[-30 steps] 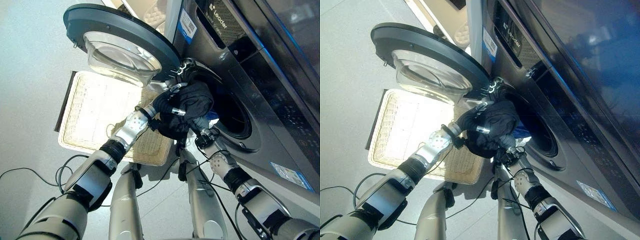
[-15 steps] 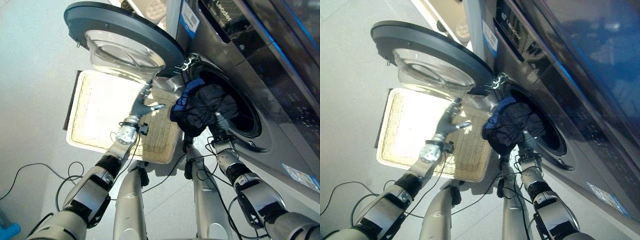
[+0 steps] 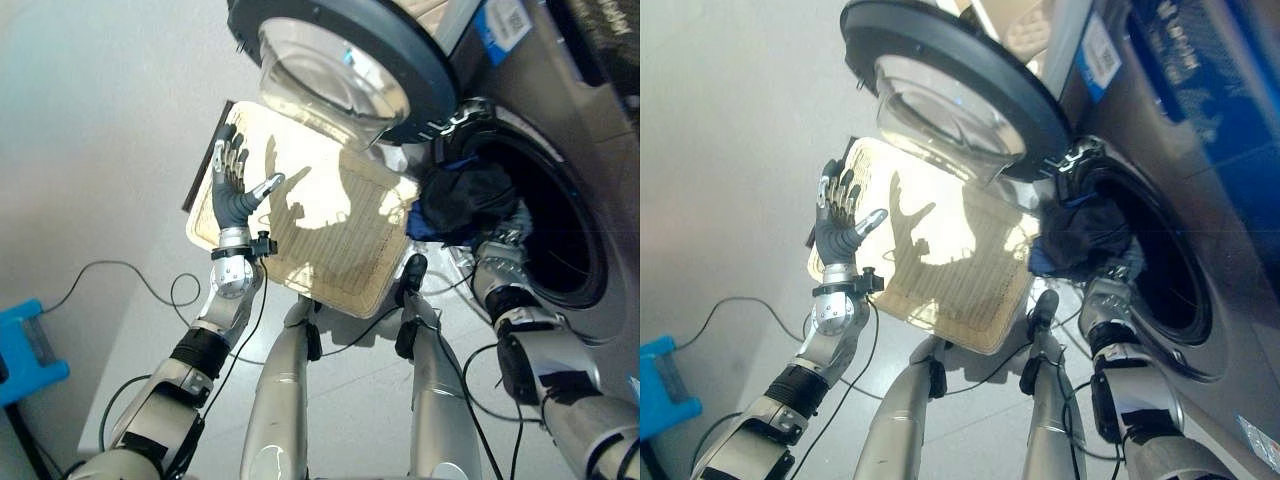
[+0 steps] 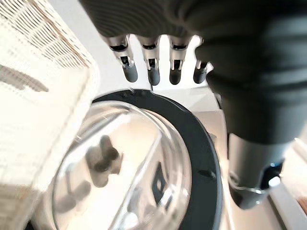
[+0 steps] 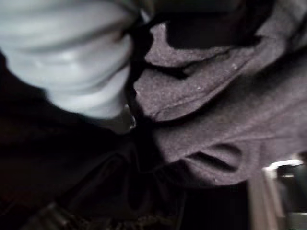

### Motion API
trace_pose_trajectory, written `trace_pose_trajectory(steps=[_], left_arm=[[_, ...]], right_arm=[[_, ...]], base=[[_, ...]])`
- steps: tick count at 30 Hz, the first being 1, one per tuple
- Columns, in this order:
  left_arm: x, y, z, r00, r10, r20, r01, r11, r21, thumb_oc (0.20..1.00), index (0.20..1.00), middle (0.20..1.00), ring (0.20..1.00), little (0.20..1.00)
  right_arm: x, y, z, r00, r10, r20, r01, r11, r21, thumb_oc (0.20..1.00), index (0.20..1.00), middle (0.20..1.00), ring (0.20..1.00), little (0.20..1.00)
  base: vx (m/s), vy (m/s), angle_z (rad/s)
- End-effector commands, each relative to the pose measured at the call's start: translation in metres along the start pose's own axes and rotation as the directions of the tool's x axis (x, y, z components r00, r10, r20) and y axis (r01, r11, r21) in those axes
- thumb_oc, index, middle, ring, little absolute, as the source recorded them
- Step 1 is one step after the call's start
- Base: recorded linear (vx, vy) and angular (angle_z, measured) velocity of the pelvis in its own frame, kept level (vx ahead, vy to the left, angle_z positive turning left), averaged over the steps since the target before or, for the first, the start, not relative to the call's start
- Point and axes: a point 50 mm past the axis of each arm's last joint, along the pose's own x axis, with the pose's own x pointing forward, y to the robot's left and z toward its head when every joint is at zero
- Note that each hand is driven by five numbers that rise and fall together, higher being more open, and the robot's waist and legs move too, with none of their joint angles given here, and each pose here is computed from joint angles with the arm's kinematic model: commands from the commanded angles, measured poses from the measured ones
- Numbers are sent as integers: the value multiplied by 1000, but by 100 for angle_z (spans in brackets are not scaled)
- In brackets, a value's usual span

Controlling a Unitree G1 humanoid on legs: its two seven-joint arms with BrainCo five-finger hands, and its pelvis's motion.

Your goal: Put the clothes into the washing machine.

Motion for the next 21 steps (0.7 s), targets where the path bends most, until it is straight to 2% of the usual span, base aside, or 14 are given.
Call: trace_pose_trajectory(steps=[1, 4, 5, 8, 11, 12, 15, 18, 19, 21], left_arm=[[-1, -6, 19, 998, -33, 53, 36, 997, -69, 1000, 1000, 1000, 1000, 1000], [-4, -6, 20, 998, -36, 47, 39, 997, -68, 1000, 1000, 1000, 1000, 1000], [-8, -3, 20, 999, -29, 34, 32, 997, -69, 1000, 1000, 1000, 1000, 1000], [-11, -1, 22, 999, -22, 27, 24, 997, -70, 1000, 1000, 1000, 1000, 1000], [-15, -2, 24, 1000, -16, 24, 18, 997, -69, 1000, 1000, 1000, 1000, 1000], [-15, -2, 24, 1000, -16, 24, 18, 997, -69, 1000, 1000, 1000, 1000, 1000], [-21, 0, 23, 1000, -4, 16, 5, 998, -60, 1000, 1000, 1000, 1000, 1000], [-22, 0, 23, 1000, 6, 17, -5, 998, -58, 1000, 1000, 1000, 1000, 1000], [-25, -1, 22, 1000, 14, 9, -13, 998, -57, 1000, 1000, 1000, 1000, 1000], [-26, -2, 21, 1000, 18, 10, -17, 998, -57, 1000, 1000, 1000, 1000, 1000]], right_arm=[[16, 51, 51, 968, 89, 235, -101, 994, 37, 200, 200, 200, 200, 200], [17, 62, 60, 952, 95, 290, -114, 992, 49, 200, 200, 200, 200, 200], [16, 73, 76, 919, 90, 384, -126, 990, 68, 200, 200, 200, 200, 200], [12, 84, 100, 849, 41, 527, -112, 988, 103, 200, 200, 200, 200, 200], [7, 89, 126, 771, -44, 636, -48, 991, 126, 200, 200, 200, 200, 200], [7, 89, 126, 771, -44, 636, -48, 991, 126, 200, 200, 200, 200, 200], [-4, 91, 160, 640, -187, 745, 87, 981, 171, 200, 200, 200, 200, 200], [-10, 100, 177, 561, -220, 798, 161, 975, 156, 200, 200, 200, 200, 200], [-13, 106, 182, 516, -226, 826, 238, 964, 115, 200, 200, 200, 200, 200], [-15, 117, 181, 481, -203, 853, 299, 952, 59, 200, 200, 200, 200, 200]], base=[[10, -13, 8], [4, -1, 2], [0, 0, 0], [19, 9, -1], [8, 23, 0], [28, 40, 1], [8, 25, -3], [4, 11, -2], [0, 0, 0], [-6, 17, 0]])
